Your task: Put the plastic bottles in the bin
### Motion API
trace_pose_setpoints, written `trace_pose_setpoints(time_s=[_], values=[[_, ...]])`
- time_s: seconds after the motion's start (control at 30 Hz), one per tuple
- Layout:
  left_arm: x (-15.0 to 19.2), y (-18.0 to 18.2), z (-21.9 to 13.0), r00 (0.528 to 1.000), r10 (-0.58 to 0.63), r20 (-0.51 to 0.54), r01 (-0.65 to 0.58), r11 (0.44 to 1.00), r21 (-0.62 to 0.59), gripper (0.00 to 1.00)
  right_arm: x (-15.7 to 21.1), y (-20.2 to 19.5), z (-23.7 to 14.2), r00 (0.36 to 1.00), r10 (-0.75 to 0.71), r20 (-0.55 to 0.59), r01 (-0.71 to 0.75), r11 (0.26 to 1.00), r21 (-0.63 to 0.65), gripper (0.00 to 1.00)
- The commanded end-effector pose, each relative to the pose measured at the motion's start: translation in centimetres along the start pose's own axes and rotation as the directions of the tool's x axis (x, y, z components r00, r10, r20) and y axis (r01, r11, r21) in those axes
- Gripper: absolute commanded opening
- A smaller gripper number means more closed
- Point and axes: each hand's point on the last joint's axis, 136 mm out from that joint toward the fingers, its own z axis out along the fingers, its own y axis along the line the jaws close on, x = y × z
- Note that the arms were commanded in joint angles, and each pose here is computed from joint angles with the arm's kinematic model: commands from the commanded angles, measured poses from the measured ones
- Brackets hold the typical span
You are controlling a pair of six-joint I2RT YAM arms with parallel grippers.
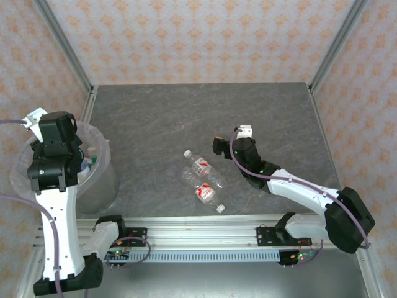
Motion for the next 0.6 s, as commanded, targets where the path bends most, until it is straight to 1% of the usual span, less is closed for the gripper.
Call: trace_pose_setpoints(time_s=[0.0, 0.07, 0.17, 0.3, 0.4, 0.57], values=[[4.1, -1.5, 1.8, 0.980, 0.003, -0.197, 0.016, 0.996, 0.093, 0.52, -0.1, -1.6, -0.7, 1.000, 0.015, 0.016, -0.016, 0.999, 0.050, 0.99], [5.3, -1.7, 2.4, 0.969, -0.010, -0.248, 0.037, 0.994, 0.105, 0.56, 0.1, -1.8, -0.9, 1.000, 0.019, 0.016, -0.020, 0.998, 0.054, 0.99], [5.8, -1.9, 2.8, 0.965, -0.034, -0.260, 0.065, 0.992, 0.111, 0.75, 0.2, -2.0, -0.9, 0.999, 0.027, 0.017, -0.028, 0.998, 0.060, 0.99], [5.7, -3.2, 2.3, 0.958, -0.035, -0.285, 0.089, 0.980, 0.178, 0.90, 0.0, -2.0, -0.9, 0.999, 0.029, 0.022, -0.030, 0.998, 0.062, 0.99], [4.9, -3.6, 1.6, 0.961, -0.052, -0.270, 0.113, 0.970, 0.215, 0.96, -0.1, -2.0, -0.9, 0.999, 0.030, 0.026, -0.032, 0.997, 0.063, 0.99], [3.8, -4.5, 0.4, 0.965, -0.085, -0.247, 0.158, 0.944, 0.290, 1.00, 0.0, -2.3, -0.8, 0.999, 0.046, 0.028, -0.048, 0.996, 0.074, 0.99]])
